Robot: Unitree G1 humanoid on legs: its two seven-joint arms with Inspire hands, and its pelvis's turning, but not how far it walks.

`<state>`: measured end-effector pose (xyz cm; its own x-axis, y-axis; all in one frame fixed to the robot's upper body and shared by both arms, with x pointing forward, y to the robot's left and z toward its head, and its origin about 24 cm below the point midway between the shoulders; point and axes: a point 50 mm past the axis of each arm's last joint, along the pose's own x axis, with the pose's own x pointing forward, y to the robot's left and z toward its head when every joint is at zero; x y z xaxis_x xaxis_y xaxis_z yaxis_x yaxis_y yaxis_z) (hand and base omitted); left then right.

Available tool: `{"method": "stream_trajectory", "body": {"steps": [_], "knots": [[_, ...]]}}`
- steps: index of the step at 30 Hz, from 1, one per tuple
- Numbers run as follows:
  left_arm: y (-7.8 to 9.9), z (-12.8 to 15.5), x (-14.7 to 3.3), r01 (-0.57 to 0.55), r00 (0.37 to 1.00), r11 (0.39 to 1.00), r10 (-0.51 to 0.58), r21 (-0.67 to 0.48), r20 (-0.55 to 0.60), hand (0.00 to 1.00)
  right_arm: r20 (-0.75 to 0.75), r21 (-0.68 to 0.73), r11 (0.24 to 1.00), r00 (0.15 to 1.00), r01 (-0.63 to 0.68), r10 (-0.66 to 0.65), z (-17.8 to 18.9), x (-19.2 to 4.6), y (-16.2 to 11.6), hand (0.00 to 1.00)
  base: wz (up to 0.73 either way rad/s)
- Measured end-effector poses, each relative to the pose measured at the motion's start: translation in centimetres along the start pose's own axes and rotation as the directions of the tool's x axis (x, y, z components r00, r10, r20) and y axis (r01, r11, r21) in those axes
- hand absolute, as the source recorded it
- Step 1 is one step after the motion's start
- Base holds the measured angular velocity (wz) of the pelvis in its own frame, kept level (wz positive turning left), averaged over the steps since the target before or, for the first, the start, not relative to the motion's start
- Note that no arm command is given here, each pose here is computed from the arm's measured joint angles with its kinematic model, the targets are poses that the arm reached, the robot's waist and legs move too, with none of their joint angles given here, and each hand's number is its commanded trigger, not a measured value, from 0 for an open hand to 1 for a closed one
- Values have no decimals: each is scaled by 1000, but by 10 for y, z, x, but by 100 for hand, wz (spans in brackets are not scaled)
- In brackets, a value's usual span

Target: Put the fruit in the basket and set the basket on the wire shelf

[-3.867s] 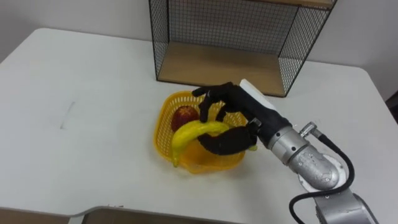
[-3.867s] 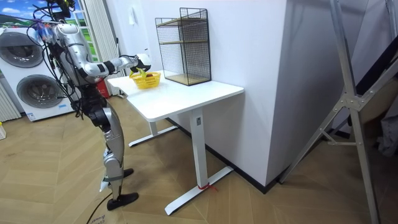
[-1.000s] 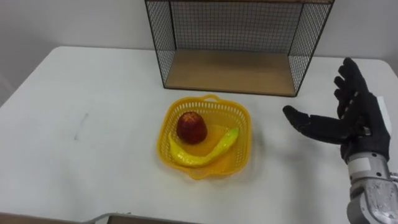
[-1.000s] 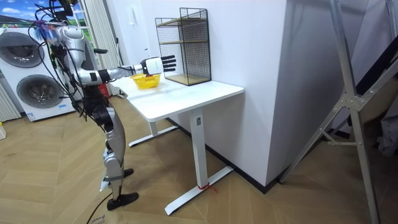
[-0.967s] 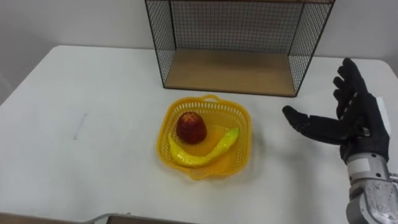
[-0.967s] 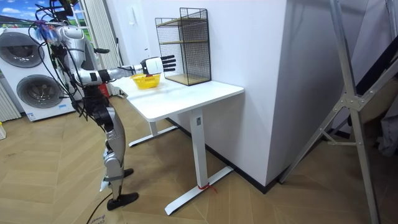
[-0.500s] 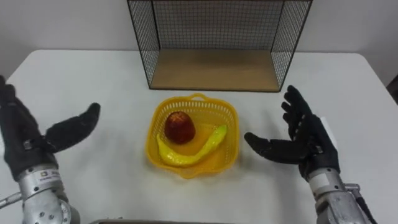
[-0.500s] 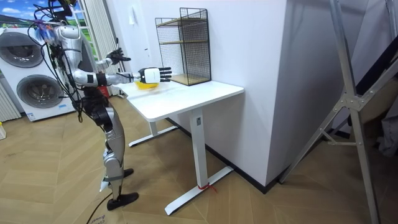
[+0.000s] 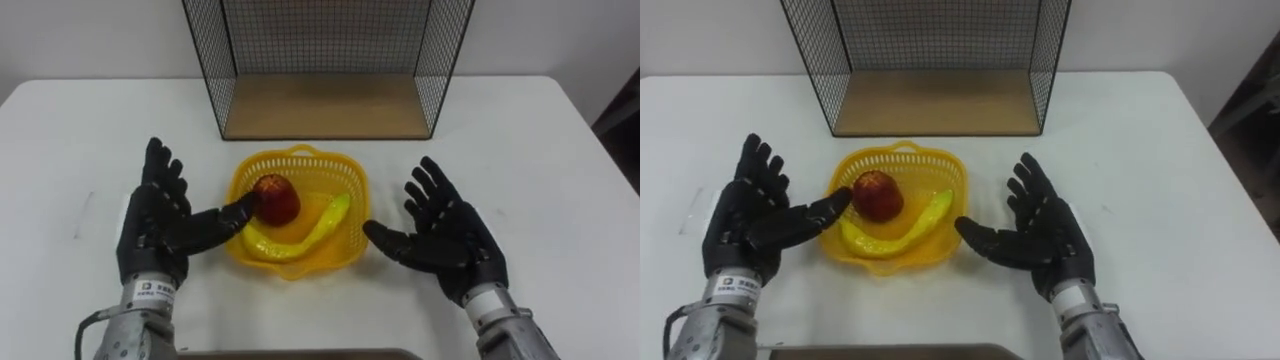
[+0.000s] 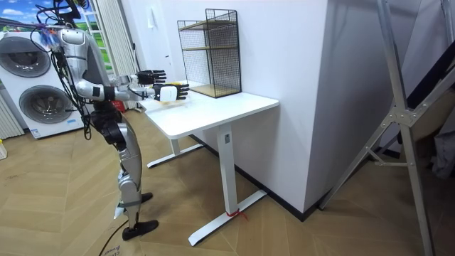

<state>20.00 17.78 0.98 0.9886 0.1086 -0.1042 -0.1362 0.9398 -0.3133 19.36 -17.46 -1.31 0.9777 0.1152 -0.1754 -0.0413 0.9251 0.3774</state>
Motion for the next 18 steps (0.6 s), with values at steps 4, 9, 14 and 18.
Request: {"method": "stream_trajectory", "body": {"steps": [4,9,14,18], "knots": [[-7,-4,-1,68,998,995,-69,-70,-10,0,5,83,996,1000,-28,28,-3,1,6,0,-9],[-6,-13,-3,110,992,992,-113,-69,-47,0,4,133,990,999,-45,45,-6,0,9,0,-3],[-7,-19,-5,125,989,990,-131,-72,-73,0,9,146,987,998,-66,66,-6,0,10,0,0],[-8,-22,-5,140,986,987,-146,-74,-85,0,11,157,985,997,-75,75,-6,0,11,0,0]]}}
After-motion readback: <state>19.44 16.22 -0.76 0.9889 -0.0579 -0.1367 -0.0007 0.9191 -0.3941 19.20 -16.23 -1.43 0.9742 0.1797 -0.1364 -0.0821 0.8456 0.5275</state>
